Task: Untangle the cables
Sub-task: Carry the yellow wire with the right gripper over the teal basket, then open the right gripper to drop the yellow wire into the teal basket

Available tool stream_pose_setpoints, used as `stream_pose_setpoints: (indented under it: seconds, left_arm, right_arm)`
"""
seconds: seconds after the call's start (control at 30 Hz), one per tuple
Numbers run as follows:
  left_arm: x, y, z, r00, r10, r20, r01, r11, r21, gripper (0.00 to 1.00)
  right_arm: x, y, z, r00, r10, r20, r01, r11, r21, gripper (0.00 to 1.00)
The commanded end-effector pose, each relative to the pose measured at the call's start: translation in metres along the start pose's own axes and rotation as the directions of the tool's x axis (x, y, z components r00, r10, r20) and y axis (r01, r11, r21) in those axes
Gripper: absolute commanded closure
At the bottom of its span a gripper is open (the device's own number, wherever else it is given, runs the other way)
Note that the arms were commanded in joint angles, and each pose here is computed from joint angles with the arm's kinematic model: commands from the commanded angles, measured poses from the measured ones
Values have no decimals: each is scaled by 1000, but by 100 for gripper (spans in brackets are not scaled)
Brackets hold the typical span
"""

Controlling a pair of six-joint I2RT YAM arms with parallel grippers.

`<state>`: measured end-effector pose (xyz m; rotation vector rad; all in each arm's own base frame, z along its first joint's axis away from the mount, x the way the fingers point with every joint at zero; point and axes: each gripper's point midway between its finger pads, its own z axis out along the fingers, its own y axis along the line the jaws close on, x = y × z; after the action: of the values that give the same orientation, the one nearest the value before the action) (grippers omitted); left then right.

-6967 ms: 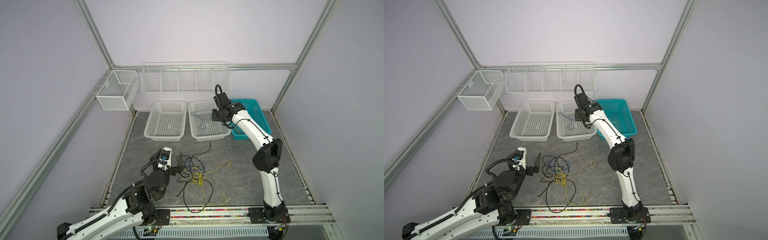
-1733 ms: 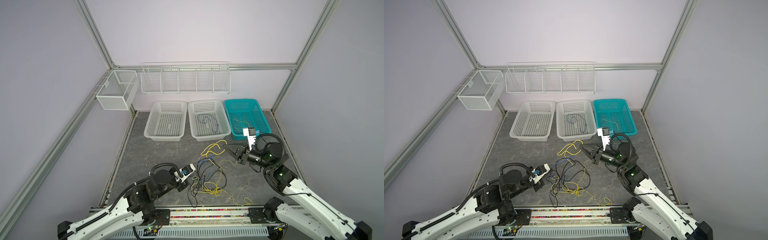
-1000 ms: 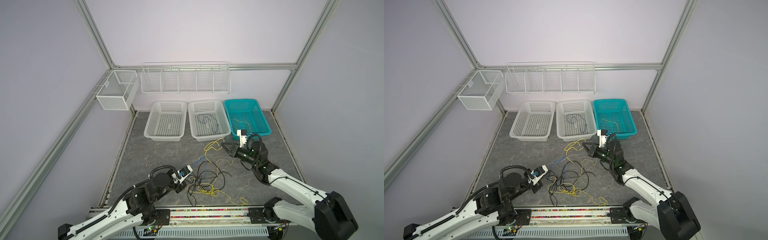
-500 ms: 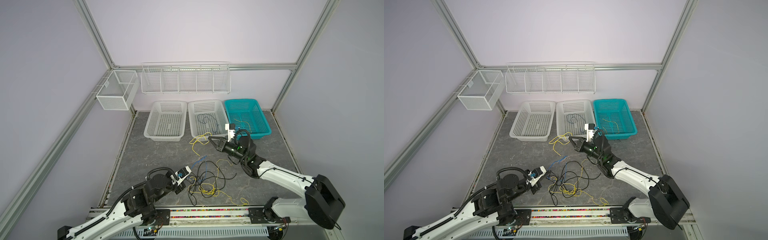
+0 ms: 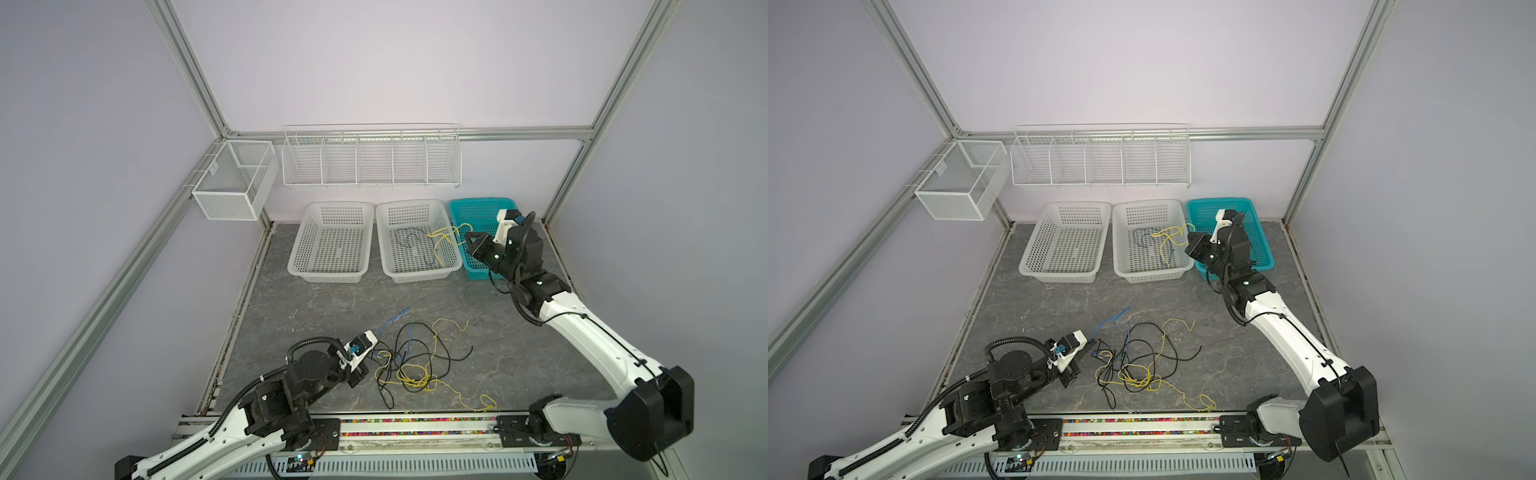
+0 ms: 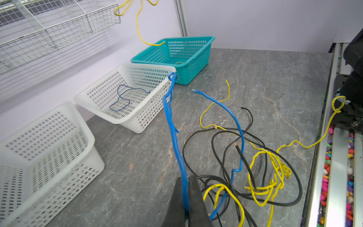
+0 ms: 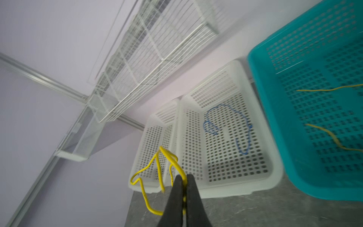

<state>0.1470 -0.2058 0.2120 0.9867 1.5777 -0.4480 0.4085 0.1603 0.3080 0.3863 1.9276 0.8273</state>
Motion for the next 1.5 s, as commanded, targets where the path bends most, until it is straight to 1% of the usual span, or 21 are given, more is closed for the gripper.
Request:
stream_pose_setpoints:
  seconds: [0.0,0.1,0.13,0.2,0.37,0.47,0.53,0.63,0.73,0.87,0.93,1.03,1.1,1.2,1.27,1.37,1.47]
  left_arm:
    - [-5,10,-1,999,-27,32,28,998,-58,100]
    - [-5,14,-1,999,-31,35,34,996,-78,100]
    - [-5,14,0,999,-32,35,35,996,-83,100]
    - [-4,15,0,999,-31,35,34,996,-85,100]
    - [-2,16,2,999,-32,28,35,995,-94,100]
    - [-1,17,1,999,-31,28,34,994,-102,100]
    - [-1,17,1,999,-31,29,34,994,-104,100]
    - [-1,18,2,999,-31,27,34,994,-108,100]
    - [0,19,2,999,-30,22,33,993,-112,100]
    - [1,18,3,999,-28,16,30,993,-113,100]
    - [3,18,4,1000,-28,9,29,993,-113,100]
    - [3,19,4,1000,-31,5,31,993,-115,100]
    - [3,19,5,999,-32,3,32,992,-118,100]
    - [3,20,5,999,-38,4,38,992,-124,100]
    - [3,21,5,999,-42,4,42,991,-127,100]
    - [3,21,6,999,-47,0,47,990,-131,100]
    - [-2,25,5,998,-56,4,56,987,-148,100]
  right_arm:
    - [-1,-61,4,997,6,-74,11,971,237,94]
    - [-15,-86,13,997,33,-71,-10,950,313,94]
    - [-24,-101,14,997,52,-53,-31,938,344,94]
    - [-32,-114,19,997,57,-48,-34,922,385,94]
    - [-43,-138,31,998,40,-47,-13,879,478,94]
    - [-51,-149,33,999,31,-37,-7,851,526,94]
    - [-55,-157,34,999,29,-31,-7,838,546,94]
    - [-58,-166,36,998,36,-51,-1,822,569,94]
    - [-58,-169,37,997,43,-71,5,824,566,90]
    - [-58,-159,37,995,60,-83,-8,852,524,84]
    - [-60,-150,35,995,68,-79,-20,866,500,81]
    - [-64,-137,28,994,77,-72,-34,882,470,73]
    - [-65,-127,19,993,94,-65,-55,893,447,63]
    - [-60,-110,3,991,116,-66,-80,912,403,44]
    - [-52,-99,-9,990,122,-65,-89,923,374,36]
    - [-32,-78,-24,991,92,-95,-60,953,298,25]
    - [-4,-54,-35,987,17,-158,18,976,218,21]
